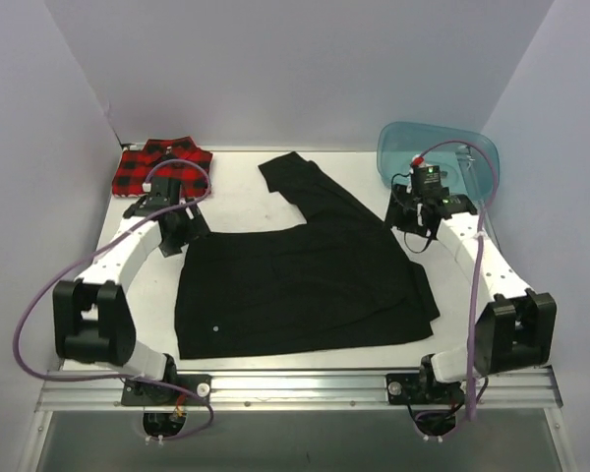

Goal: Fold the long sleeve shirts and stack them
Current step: Fold the shirt

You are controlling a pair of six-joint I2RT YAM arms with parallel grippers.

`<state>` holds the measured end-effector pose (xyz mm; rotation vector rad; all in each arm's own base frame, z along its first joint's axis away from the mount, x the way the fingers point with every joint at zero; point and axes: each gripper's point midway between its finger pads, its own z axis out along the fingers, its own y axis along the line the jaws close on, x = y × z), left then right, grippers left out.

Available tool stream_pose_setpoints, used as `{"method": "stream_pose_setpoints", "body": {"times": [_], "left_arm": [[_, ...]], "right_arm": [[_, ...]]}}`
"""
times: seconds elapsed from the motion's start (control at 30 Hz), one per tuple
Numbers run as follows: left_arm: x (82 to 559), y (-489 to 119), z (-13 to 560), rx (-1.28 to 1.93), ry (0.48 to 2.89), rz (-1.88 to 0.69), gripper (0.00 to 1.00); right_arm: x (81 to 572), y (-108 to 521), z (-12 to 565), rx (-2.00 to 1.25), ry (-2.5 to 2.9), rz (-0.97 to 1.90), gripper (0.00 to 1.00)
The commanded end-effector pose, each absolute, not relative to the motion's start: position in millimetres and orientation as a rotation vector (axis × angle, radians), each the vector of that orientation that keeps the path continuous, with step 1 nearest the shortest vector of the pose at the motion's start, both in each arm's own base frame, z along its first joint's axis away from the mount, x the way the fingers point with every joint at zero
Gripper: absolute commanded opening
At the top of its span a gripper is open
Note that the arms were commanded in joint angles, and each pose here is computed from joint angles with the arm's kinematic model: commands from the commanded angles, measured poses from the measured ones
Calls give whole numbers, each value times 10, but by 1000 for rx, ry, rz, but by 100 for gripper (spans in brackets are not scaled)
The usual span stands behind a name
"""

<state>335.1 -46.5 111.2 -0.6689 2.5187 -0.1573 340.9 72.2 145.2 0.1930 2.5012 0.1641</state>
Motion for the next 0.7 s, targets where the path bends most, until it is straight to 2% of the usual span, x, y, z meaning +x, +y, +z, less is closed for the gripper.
{"method": "stream_pose_setpoints", "body": {"times": [0.0, 0.2, 0.3, 0.67], "left_arm": [[3860, -393, 1116, -554, 2484, -155, 84], [4241, -378, 886, -517, 2535, -135, 84], [4327, -403, 744, -510, 2567, -139, 80], [4398, -307, 343, -497, 2642, -37, 79]], "right_arm": [[3702, 591, 1295, 213, 2512, 189, 45], [4173, 626, 1067, 73, 2506, 211, 47], [4362, 588, 940, 67, 2523, 175, 48], [4598, 641, 473, 95, 2611, 174, 52]]}}
